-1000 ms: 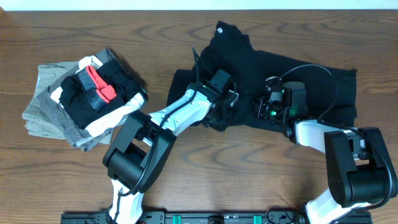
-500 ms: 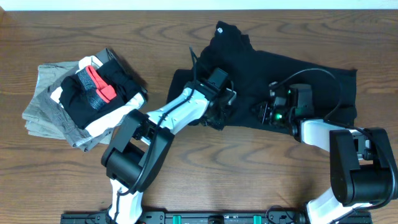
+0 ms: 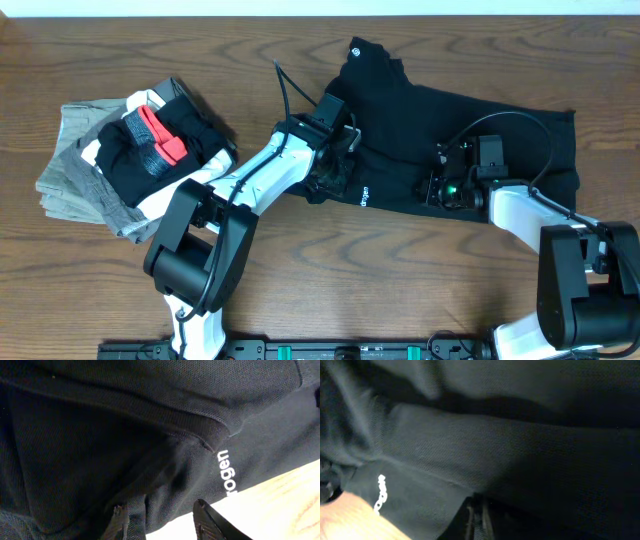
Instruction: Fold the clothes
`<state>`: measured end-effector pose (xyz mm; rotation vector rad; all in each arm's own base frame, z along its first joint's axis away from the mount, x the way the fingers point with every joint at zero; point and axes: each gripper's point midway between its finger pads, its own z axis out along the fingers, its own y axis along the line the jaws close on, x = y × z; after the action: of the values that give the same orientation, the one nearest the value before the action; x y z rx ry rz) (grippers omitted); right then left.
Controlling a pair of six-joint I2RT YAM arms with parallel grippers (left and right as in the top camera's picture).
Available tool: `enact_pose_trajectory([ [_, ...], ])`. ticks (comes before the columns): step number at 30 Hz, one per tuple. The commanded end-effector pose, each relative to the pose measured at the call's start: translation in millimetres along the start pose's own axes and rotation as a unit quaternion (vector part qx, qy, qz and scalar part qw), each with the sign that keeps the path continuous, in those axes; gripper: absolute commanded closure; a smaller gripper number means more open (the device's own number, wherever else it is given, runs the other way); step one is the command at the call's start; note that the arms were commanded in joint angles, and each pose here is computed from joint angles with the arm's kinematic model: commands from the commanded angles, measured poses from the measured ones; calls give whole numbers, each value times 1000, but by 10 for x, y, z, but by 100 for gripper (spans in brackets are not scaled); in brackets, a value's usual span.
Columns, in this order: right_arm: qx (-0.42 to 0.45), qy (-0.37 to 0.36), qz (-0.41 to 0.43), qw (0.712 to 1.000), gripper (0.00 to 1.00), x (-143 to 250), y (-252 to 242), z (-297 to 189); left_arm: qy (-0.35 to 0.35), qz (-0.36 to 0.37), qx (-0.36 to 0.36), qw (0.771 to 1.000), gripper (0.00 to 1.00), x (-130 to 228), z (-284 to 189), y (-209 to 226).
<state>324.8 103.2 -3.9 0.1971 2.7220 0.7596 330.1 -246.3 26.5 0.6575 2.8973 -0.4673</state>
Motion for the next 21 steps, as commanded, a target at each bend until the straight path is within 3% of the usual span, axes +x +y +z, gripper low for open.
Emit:
enact_pose_trajectory([
  [1,-40,23,-41,998,89,220,57,20,8,-2,-8,1000,55,65,11,46],
  [4,-104,-4,-67,992,88,89,366,-110,16,-4,-9,1000,55,138,52,65],
  [12,-85,4,-100,991,88,180,477,50,0,-1,-7,1000,55,57,41,54],
  [21,-104,-15,-139,985,85,132,677,157,-55,10,0,998,53,-228,-319,-73],
])
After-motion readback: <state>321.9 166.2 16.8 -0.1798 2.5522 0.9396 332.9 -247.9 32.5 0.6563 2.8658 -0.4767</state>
